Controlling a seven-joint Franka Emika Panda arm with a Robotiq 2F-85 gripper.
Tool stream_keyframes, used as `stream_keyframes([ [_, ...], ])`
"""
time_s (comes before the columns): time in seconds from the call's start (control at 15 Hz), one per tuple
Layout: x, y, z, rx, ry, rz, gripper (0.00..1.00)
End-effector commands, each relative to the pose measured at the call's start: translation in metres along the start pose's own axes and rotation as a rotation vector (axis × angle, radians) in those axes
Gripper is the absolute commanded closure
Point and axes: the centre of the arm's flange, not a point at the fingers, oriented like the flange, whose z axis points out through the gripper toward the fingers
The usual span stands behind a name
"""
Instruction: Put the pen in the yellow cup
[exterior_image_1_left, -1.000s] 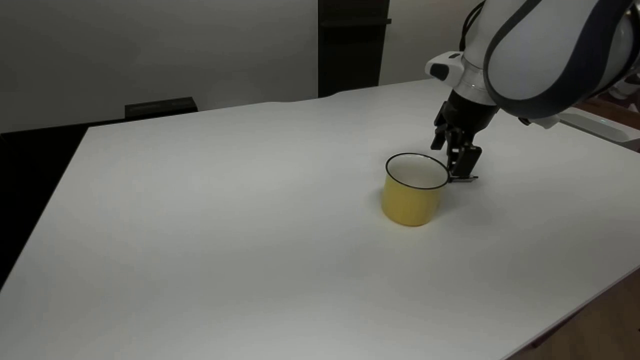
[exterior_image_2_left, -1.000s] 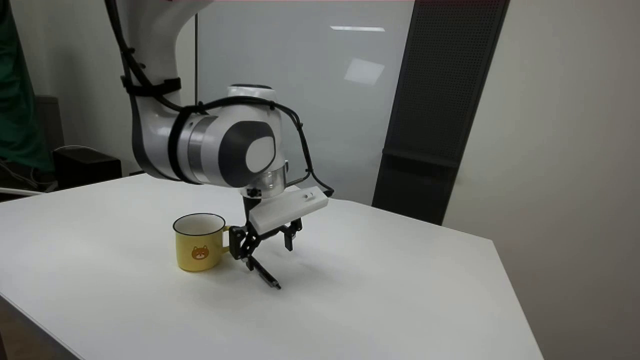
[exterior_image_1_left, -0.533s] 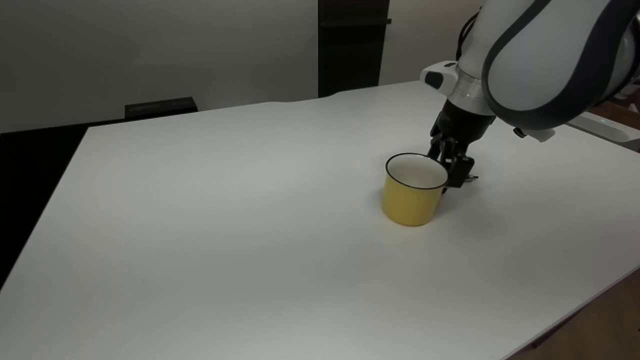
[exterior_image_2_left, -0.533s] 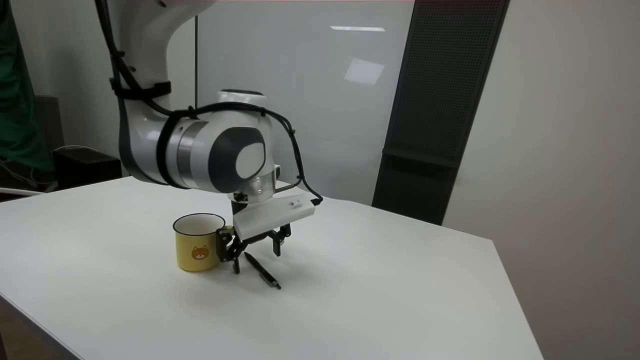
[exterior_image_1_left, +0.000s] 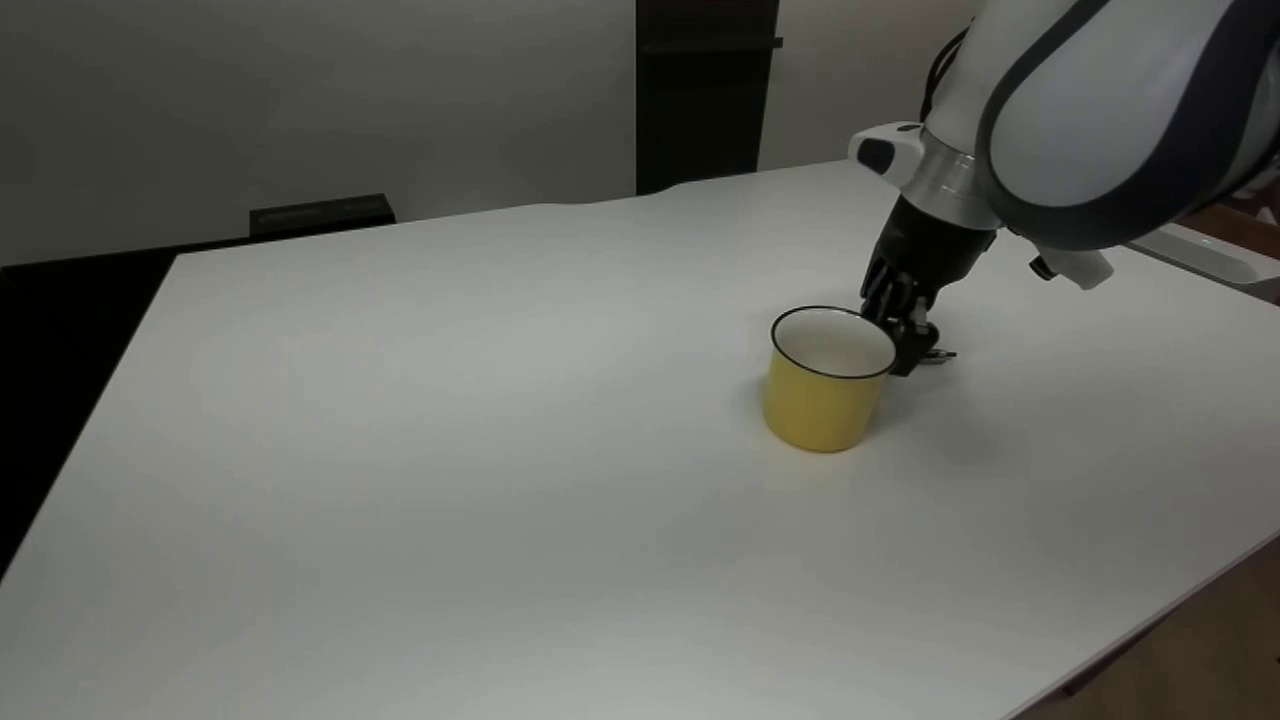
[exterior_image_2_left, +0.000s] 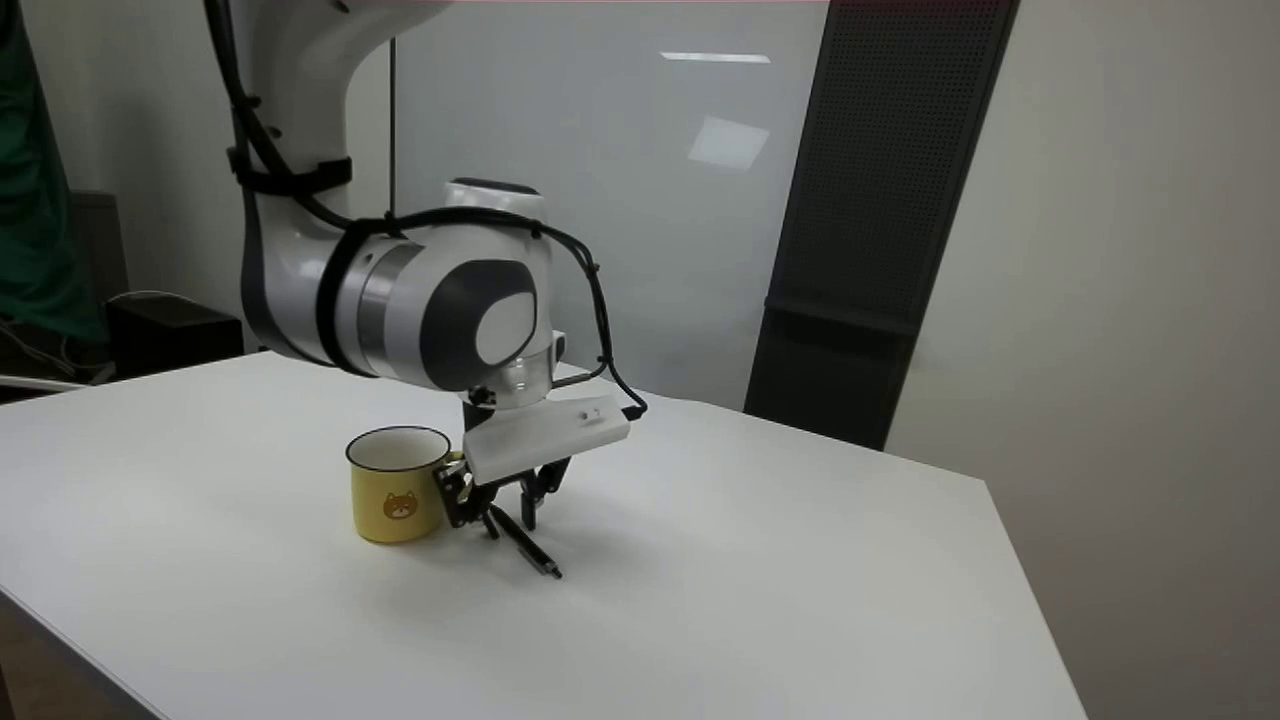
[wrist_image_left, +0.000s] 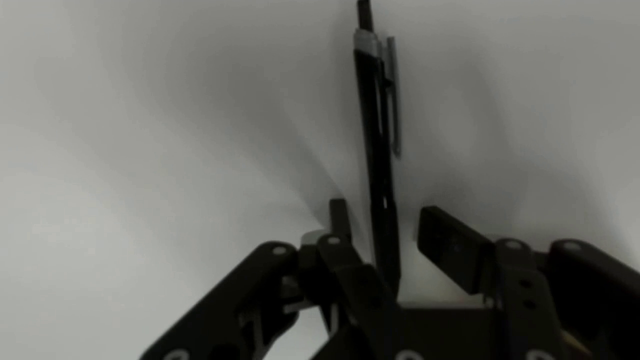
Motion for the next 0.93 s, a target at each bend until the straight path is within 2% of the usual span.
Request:
stream_keyframes([
  [0.0,-0.007,0.002,-0.011,0.022,0.018,0.038,0.88],
  [0.13,-0.011,0.003,-0.017,0.017,0.014,0.052,0.99],
  [0.2,-0.013,0.004,-0.02,0.018,0.012,0.057,1.0],
  [0.27,-0.016,0.004,-0.022,0.018,0.007,0.062,0.96],
  [0.47,-0.021,0.006,-0.035,0.034,-0.017,0.065,0.97],
  [0.6,-0.021,0.01,-0.051,0.057,-0.063,0.061,0.97],
  [0.87,-0.007,0.02,-0.104,0.159,-0.18,0.022,0.97],
])
